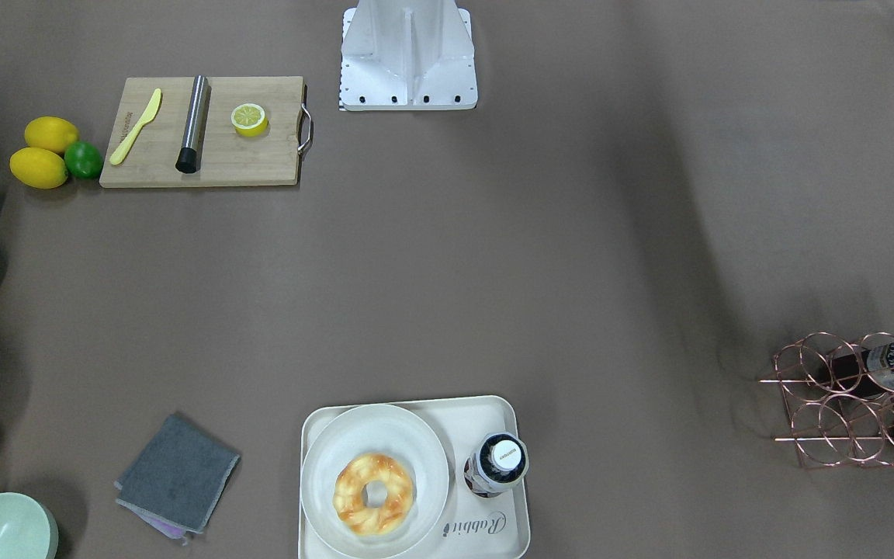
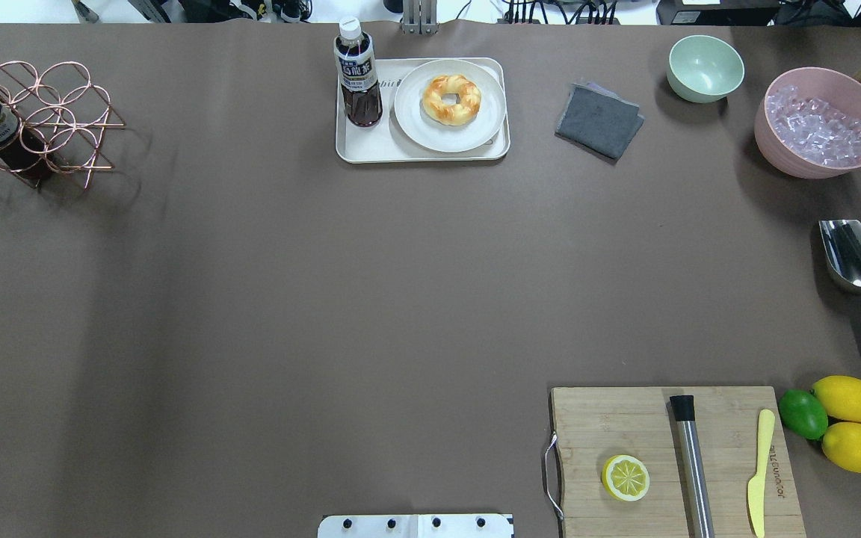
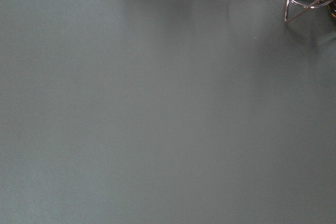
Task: Place donut on tray
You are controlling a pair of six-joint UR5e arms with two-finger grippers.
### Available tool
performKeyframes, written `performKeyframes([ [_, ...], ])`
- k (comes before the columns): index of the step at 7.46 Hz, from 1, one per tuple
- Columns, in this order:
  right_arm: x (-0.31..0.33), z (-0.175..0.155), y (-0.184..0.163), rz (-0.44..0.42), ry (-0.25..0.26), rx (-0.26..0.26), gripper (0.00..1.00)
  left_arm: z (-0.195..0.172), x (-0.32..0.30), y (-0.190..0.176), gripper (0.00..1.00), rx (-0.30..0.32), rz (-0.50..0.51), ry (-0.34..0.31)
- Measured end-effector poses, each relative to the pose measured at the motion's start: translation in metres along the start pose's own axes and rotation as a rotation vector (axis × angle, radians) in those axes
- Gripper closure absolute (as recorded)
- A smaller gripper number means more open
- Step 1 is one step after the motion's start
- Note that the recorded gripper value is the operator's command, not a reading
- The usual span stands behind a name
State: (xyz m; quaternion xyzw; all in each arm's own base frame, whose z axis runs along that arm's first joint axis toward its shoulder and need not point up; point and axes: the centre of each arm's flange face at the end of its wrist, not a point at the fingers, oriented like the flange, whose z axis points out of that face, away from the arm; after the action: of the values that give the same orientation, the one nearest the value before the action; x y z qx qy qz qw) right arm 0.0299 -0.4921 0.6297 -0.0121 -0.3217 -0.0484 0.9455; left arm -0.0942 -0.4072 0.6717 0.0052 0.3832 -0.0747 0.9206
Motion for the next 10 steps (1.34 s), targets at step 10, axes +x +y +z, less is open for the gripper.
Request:
performKeyframes([
  [10,0.036,-0.005,0.023,0.057,-0.071,0.013,0.00,0.001,0.000,0.000,0.02,-0.002,-0.006,-0.001],
])
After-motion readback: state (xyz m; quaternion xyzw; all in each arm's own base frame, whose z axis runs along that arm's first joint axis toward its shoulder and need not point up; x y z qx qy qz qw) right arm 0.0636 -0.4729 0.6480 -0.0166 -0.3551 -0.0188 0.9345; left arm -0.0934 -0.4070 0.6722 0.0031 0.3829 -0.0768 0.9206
